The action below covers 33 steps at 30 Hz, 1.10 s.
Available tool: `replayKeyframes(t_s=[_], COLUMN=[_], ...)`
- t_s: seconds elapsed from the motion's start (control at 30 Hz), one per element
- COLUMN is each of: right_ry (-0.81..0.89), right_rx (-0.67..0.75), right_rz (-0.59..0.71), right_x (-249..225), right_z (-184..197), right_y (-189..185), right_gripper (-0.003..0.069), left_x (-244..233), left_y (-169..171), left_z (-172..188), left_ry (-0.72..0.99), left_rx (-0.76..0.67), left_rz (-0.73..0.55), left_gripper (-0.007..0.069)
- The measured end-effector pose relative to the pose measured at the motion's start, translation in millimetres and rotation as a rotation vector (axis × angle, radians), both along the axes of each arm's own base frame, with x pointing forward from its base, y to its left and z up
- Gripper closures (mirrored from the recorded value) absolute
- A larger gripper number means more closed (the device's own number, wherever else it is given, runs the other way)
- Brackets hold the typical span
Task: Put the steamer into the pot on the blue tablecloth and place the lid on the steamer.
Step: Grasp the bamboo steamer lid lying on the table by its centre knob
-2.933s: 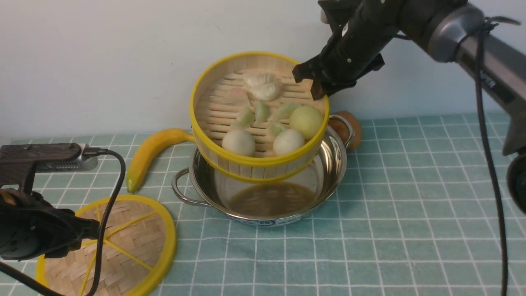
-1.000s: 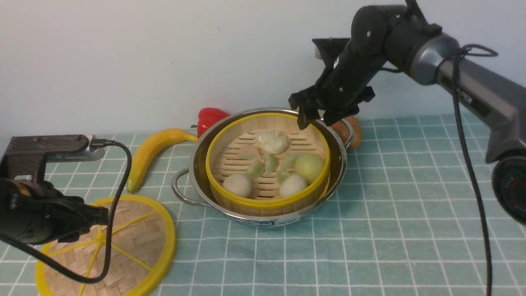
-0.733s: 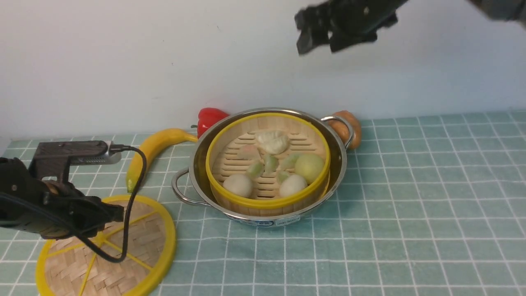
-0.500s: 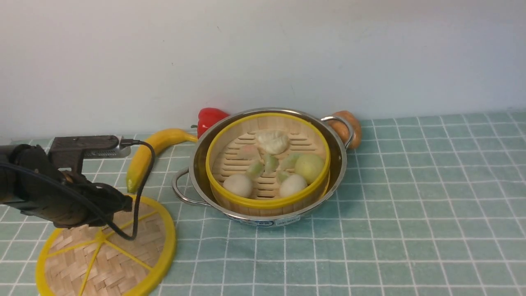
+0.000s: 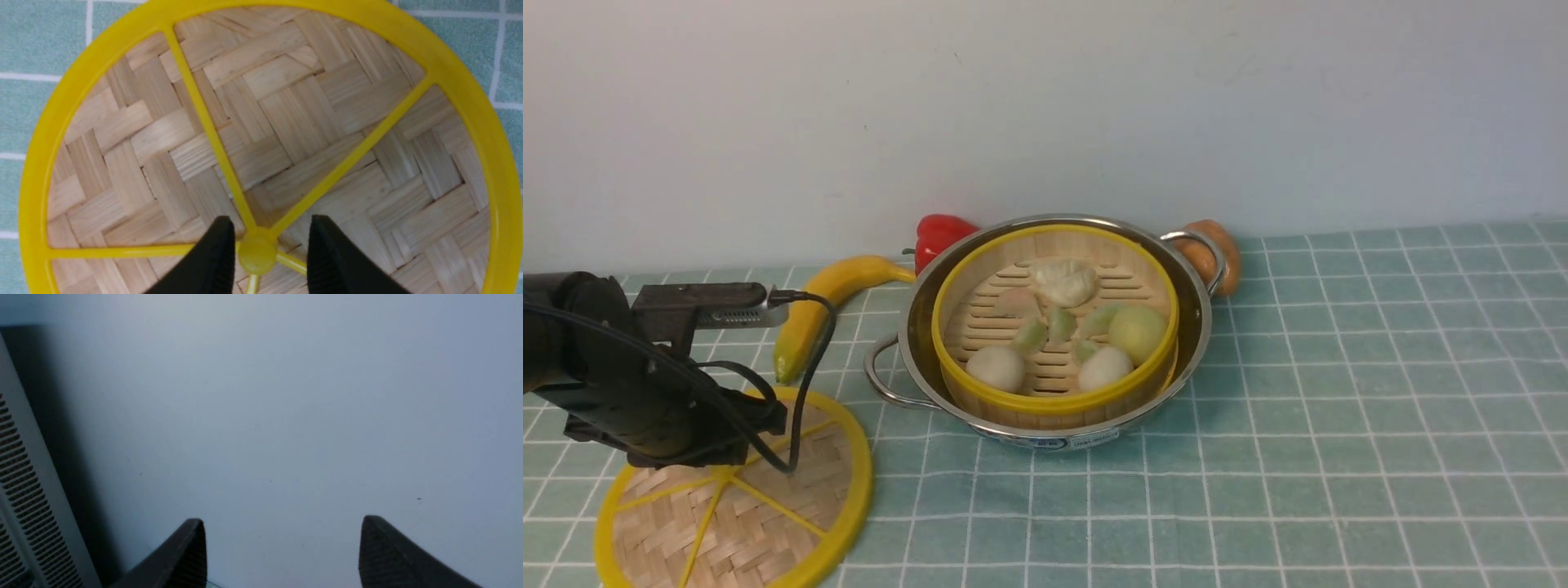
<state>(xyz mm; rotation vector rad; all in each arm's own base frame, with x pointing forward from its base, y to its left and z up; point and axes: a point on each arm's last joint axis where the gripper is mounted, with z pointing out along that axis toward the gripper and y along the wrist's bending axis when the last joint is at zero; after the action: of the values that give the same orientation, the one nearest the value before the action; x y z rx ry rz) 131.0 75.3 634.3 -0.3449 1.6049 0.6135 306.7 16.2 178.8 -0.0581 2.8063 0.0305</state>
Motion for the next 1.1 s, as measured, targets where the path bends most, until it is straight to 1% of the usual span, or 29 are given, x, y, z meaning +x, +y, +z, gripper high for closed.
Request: replayKeyframes(t_s=[0.23,0.33,0.57,0.67,0.7,0.77,0.8,0.87,0.93,0.97,1.0,1.1], right_ry=[0.049,0.076,0.032,0.003,-0.008,-0.015,-0.023,-0.043,-0.048,-0.059,-0.059,-0.07], right_rx=[-0.023,-0.036,-0.018,-0.006,-0.001,0.002,0.005,0.011,0.013,0.016,0.018,0.033], right_rz=[-0.005,-0.004,-0.004,-0.004,-0.004,-0.004,-0.004,-0.01,-0.017,-0.035,-0.038,-0.077], right_x=[-19.6,-29.5,-57.2,-71.3,-76.6,-80.4,-83.9,-92.8,-95.7,-100.6,-101.2,-108.7], right_z=[-16.6,-26.8,-24.1,-21.6,-20.7,-20.2,-19.7,-18.6,-18.4,-18.2,-18.2,-17.7], right_y=[-8.5,-12.6,-24.0,-29.7,-31.9,-33.5,-35.0,-39.2,-41.0,-44.8,-45.3,-52.2], right_gripper=[0.0171,0.0171,0.0171,0.0171,0.0171,0.0171,0.0171,0.0171,0.0171,0.0171,0.0171,0.0171], left_x=[0.2,1.3,2.6,3.1,3.4,3.7,4.4,6.7,8.7,16.2,17.1,33.0], left_y=[0.2,0.3,0.4,0.5,0.7,1.2,1.5,3.0,4.0,5.5,5.6,2.1], left_z=[-0.4,-6.4,-17.7,-17.2,-16.2,-15.0,-13.4,-5.6,-0.5,13.3,15.1,48.1], left_ry=[0.0,0.019,0.058,0.062,0.067,0.075,0.087,0.15,0.174,0.178,0.178,0.144], left_rx=[0.002,0.002,0.0,0.001,0.004,0.01,0.013,0.027,0.037,0.05,0.05,0.039], left_rz=[-0.001,-0.002,-0.002,-0.002,-0.002,-0.007,-0.008,-0.014,-0.017,-0.019,-0.018,-0.014], left_gripper=[0.0382,0.0382,0.0383,0.042,0.0455,0.0491,0.0509,0.0509,0.0509,0.0509,0.0509,0.0509])
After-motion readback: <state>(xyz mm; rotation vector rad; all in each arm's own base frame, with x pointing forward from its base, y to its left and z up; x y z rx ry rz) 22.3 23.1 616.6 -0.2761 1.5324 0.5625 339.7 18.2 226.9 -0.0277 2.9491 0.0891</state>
